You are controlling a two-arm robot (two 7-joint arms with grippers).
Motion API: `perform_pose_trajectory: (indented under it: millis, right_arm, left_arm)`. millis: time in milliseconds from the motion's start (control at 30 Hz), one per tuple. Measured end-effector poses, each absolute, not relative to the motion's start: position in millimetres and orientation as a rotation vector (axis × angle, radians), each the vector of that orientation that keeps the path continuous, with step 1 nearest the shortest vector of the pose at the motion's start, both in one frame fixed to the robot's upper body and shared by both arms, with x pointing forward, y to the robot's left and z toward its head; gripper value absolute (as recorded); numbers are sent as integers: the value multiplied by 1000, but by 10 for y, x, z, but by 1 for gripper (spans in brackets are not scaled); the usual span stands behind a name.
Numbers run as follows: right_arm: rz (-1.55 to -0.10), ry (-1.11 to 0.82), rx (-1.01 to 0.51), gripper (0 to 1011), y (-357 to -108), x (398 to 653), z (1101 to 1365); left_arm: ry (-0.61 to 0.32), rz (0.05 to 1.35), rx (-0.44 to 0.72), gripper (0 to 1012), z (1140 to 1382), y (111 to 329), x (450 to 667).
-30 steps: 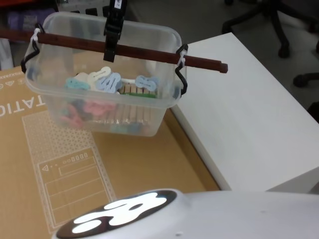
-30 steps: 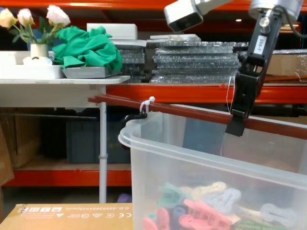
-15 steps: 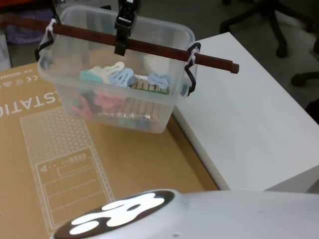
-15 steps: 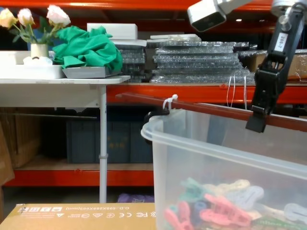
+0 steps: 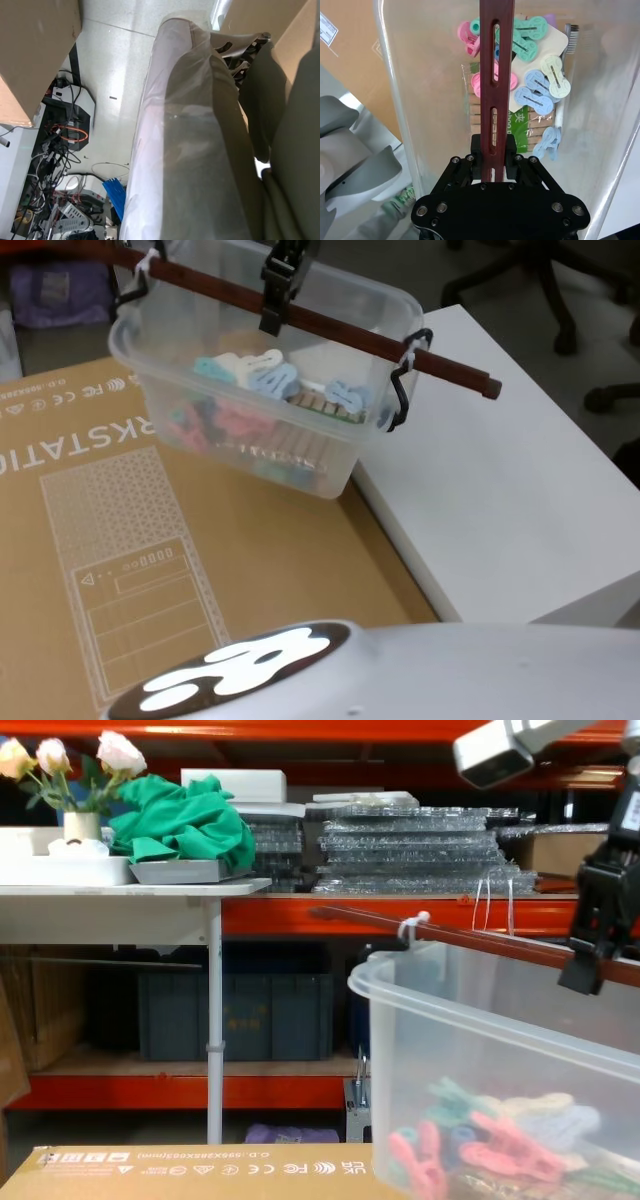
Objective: Use one hand to grasp the basket and place it at the designated location.
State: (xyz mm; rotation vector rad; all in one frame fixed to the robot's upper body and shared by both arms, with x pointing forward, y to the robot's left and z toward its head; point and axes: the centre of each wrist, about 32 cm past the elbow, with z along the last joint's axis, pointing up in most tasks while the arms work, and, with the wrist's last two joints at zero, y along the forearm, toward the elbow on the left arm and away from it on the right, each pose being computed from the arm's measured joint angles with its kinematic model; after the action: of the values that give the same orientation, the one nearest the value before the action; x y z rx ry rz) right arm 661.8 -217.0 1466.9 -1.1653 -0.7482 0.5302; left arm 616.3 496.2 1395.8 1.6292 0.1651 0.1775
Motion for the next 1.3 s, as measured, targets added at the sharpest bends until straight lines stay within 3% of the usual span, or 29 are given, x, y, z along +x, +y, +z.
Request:
perform_pose_trajectory:
  millis: [633, 1300]
  right_arm:
    - [296, -571, -1190, 241, -3000, 6399, 14445]
    - [170, -482, -1219, 241, -3428, 6172, 14349]
  left_arm:
    - [165, 177, 1629, 0, 13958, 4962, 6163]
    - [165, 178, 1629, 0, 13958, 4963, 6163]
